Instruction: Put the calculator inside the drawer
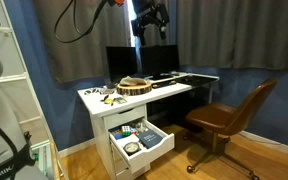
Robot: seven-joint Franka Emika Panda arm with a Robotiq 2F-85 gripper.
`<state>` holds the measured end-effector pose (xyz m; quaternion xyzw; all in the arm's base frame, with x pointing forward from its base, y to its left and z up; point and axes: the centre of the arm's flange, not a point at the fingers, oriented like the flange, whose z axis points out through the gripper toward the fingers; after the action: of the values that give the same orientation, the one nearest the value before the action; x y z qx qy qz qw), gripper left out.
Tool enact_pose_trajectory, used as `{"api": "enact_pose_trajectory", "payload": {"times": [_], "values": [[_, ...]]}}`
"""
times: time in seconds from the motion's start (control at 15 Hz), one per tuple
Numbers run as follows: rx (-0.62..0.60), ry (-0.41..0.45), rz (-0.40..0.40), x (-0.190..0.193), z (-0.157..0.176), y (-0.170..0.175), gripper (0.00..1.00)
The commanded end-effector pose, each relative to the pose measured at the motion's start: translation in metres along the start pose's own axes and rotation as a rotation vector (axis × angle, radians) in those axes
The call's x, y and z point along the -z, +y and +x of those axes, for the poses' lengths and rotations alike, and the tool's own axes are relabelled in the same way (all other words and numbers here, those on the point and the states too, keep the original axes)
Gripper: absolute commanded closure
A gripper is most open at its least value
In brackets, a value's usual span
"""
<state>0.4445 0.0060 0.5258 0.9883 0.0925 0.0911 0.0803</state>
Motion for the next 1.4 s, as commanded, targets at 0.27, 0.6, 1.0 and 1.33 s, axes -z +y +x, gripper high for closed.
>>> {"api": "enact_pose_trajectory", "payload": {"times": [0.27,0.6,1.0,1.33], "values": [[0.000,0.000,0.000,0.000,0.000,0.000,0.00],[0.000,0.000,0.000,0.000,0.000,0.000,0.00],[0.018,-0.029,0.050,0.027,0.065,-0.049,0.00],[0.124,-0.095,0.083,0.030,0.118,-0.111,0.00]]}}
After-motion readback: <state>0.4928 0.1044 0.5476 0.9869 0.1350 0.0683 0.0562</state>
